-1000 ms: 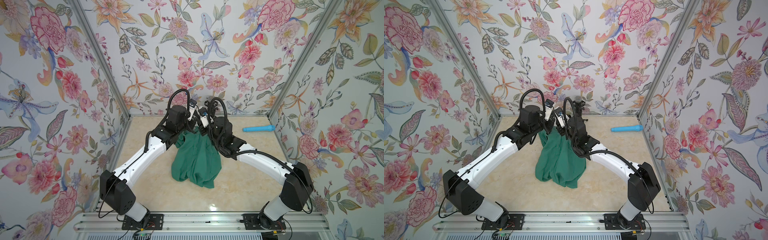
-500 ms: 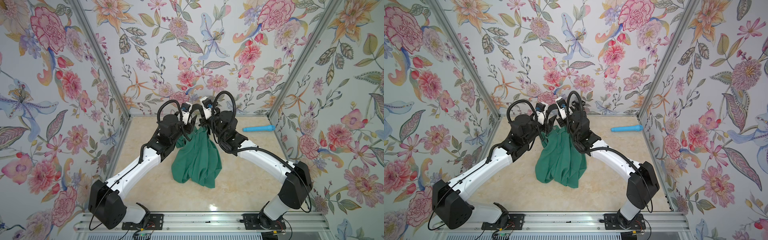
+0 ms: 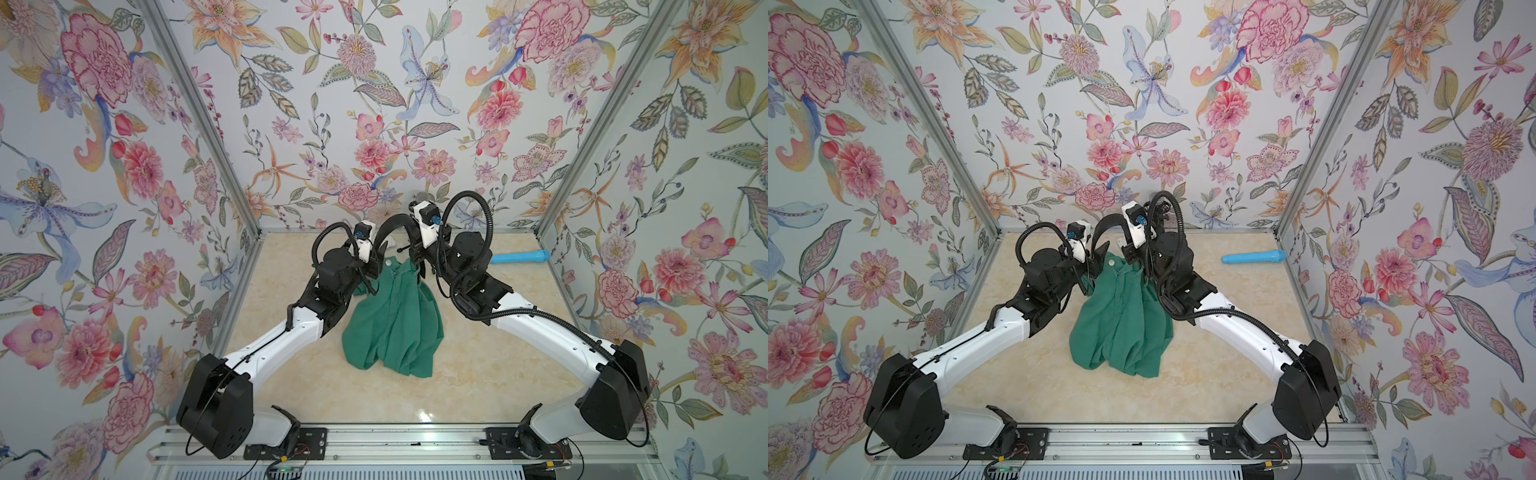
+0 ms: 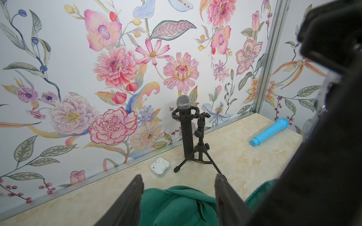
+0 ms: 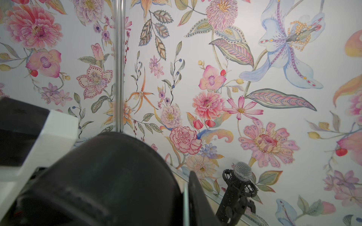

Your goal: Remove the belt from the trousers

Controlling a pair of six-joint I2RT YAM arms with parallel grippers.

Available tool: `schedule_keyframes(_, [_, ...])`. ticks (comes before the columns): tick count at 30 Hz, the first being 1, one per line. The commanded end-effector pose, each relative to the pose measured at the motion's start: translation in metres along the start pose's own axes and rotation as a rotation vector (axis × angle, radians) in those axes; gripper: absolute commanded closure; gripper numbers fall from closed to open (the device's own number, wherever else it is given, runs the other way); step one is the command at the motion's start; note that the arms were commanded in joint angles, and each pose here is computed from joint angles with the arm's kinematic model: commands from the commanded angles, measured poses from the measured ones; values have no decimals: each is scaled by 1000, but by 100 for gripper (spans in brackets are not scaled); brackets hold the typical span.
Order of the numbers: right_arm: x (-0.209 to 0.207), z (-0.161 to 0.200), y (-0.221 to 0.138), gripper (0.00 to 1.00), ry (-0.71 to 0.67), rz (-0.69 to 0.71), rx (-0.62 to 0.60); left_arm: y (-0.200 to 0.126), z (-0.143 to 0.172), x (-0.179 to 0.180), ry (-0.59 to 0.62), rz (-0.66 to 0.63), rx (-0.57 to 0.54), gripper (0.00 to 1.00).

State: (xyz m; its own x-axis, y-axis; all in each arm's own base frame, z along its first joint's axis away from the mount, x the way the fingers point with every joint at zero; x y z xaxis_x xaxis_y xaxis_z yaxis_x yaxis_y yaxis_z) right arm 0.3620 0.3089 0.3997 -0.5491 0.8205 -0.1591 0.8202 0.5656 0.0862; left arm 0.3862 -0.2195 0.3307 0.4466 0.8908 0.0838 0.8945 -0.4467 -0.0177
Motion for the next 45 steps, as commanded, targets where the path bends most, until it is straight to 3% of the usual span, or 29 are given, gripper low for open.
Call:
schedule_keyframes(1, [0,-14,-5,100,-7,22,-38,-17,-53,1,58,-11,-159,38])
schedule_keyframes(7, [4,-3,1,100,-46,21,22,-10,-66,-25,226,18,-118,33])
schedule_keyframes(13, [8,8,1,100,-62,10,70,-7,-78,-33,273,14,-137,36])
schedule_keyframes(15, [8,11,1,100,-66,10,87,-6,-79,-39,296,40,-135,43])
schedule_keyframes(18, [10,10,0,100,-66,-9,104,-1,-76,-47,325,90,-107,76])
schedule_keyframes(19, [11,10,0,95,-60,-26,117,-1,-76,-49,327,104,-103,87])
schedule_keyframes(21, [13,6,-3,60,-33,-59,152,-1,-78,-50,318,109,-106,100])
schedule_keyframes(23, [17,0,-10,39,-6,-116,186,-1,-79,-48,300,95,-104,100])
schedule_keyframes(25, [14,-2,-16,30,32,-139,241,3,-78,-46,299,86,-76,100])
schedule_keyframes(32, [4,-6,-26,31,95,-232,417,22,-74,-45,304,77,25,100])
schedule_keyframes(38, [-1,2,-26,48,146,-240,504,29,-65,-46,301,75,58,100])
schedule_keyframes(42, [1,12,-26,39,158,-234,542,30,-64,-45,299,65,68,100])
schedule_keyframes(45, [-2,24,-27,37,146,-206,571,30,-62,-44,301,59,76,100])
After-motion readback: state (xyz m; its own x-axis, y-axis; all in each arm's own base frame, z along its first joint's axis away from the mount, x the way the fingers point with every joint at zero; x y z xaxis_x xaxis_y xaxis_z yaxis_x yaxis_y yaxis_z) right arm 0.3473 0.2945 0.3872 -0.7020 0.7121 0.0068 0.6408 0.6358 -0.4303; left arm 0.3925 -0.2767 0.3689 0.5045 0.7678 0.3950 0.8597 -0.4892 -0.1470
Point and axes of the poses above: each gripper's point midway between its finger pads, its own y axis out along the fingers, its own x axis along the line the jaws close on, z = x × y, the point moved 2 cm from there along -y, back along the fingers, and after that the axes turned 1 degree about y, right-handed, at the moved point
